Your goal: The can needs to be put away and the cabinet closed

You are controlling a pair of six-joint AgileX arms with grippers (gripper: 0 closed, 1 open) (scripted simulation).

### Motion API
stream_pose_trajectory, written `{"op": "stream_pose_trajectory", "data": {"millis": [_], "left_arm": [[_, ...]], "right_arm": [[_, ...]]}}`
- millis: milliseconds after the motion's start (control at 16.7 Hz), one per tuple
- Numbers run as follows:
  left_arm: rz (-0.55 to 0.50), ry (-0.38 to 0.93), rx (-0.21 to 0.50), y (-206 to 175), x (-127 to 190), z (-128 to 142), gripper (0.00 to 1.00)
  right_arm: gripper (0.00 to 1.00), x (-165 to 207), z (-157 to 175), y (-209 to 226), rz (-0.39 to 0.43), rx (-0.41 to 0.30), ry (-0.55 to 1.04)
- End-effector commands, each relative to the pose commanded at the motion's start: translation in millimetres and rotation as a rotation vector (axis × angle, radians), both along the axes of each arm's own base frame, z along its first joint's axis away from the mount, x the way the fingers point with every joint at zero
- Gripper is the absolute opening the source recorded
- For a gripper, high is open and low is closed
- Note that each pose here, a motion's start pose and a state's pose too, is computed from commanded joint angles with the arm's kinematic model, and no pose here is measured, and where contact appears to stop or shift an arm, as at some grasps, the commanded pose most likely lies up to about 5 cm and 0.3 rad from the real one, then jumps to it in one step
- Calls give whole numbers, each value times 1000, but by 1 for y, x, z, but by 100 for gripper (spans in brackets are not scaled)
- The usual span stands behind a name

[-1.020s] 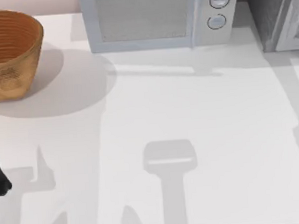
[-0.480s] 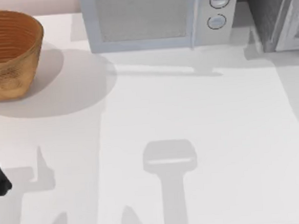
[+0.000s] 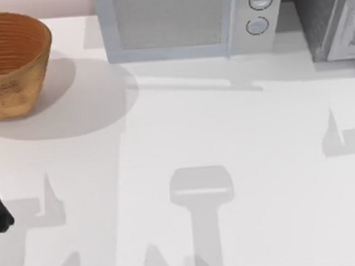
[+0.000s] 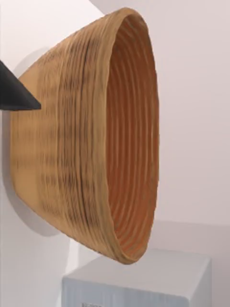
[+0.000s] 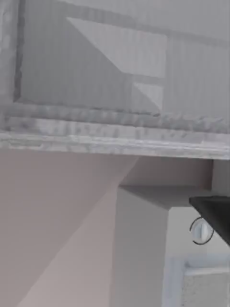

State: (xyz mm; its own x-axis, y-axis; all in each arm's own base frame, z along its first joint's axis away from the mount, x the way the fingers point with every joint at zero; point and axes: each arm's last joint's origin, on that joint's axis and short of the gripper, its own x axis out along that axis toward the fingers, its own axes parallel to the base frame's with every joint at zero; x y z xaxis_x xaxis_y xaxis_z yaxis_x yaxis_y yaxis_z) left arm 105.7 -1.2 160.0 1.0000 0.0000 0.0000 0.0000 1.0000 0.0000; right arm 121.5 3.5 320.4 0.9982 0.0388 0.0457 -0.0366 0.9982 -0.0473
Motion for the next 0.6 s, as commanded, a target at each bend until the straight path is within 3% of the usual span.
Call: {"op": "stream_pose_trajectory", "data": {"millis": [300,600], "left_arm": [[0,0,0,0,0,0,100],[0,0,0,0,0,0,100]], "right_arm": [[100,-16,-112,-3,-22,27,31],[100,-16,-159,-5,-37,46,46]]}}
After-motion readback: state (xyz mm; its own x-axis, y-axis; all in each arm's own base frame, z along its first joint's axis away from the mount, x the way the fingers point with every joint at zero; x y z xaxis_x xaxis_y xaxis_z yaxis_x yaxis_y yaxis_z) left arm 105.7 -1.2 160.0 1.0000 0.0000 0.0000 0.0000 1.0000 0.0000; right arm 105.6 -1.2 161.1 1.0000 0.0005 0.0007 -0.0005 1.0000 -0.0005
